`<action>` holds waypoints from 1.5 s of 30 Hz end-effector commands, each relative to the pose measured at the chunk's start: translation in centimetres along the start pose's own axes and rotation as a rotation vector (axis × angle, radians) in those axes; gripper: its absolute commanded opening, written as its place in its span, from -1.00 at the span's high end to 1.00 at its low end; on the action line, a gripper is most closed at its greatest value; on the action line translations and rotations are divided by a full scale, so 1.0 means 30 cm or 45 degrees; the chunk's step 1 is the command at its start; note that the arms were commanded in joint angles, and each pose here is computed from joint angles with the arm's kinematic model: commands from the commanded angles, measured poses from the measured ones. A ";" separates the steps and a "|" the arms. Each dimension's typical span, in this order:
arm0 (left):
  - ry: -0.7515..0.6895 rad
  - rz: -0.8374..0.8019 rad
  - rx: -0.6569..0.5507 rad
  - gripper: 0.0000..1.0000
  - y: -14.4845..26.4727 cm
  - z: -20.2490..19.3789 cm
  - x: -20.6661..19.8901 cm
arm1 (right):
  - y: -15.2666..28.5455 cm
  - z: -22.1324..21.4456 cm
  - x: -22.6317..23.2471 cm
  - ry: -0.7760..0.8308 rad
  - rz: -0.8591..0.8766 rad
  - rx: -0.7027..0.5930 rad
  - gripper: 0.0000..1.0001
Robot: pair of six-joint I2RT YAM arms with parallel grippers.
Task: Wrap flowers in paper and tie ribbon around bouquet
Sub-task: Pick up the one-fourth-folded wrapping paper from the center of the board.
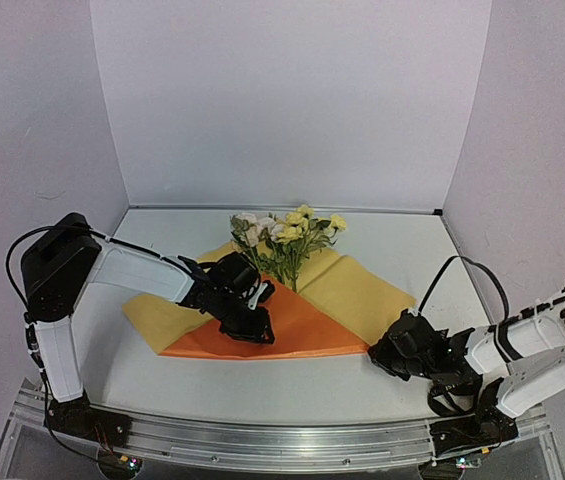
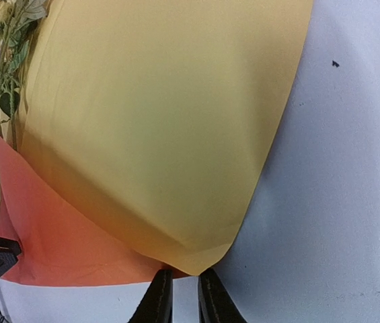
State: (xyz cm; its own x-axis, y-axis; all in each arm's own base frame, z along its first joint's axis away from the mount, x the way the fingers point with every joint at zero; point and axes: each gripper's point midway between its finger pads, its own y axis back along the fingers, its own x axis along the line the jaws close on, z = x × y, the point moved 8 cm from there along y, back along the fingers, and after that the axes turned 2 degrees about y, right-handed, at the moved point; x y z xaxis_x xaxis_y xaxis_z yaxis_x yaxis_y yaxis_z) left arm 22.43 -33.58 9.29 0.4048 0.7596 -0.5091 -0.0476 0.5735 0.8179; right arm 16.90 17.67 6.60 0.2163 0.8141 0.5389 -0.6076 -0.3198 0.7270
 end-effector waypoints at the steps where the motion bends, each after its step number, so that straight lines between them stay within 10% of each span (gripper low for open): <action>1: -0.078 -0.054 -0.042 0.46 0.015 0.042 -0.059 | 0.004 -0.004 -0.034 0.072 -0.060 -0.025 0.79; 6: -0.093 -0.058 -0.035 0.45 0.012 0.044 -0.067 | 0.006 0.002 -0.021 0.077 -0.028 -0.036 0.86; 18: -0.104 -0.065 -0.029 0.46 0.008 0.047 -0.072 | -0.008 -0.042 -0.059 -0.129 -0.037 -0.092 -0.04; 45: -0.286 -0.130 -0.037 0.45 0.018 0.068 -0.178 | -0.014 -0.003 -0.034 -0.021 0.070 -0.261 1.00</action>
State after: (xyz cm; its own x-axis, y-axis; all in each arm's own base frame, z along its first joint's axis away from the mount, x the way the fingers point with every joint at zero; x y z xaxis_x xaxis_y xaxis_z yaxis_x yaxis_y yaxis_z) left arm 22.30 -35.80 10.94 0.5036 0.6862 -0.5250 -0.0210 0.6172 0.7865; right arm 17.00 17.45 5.37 0.2310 0.7475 0.6228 -0.7523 -0.2687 0.6015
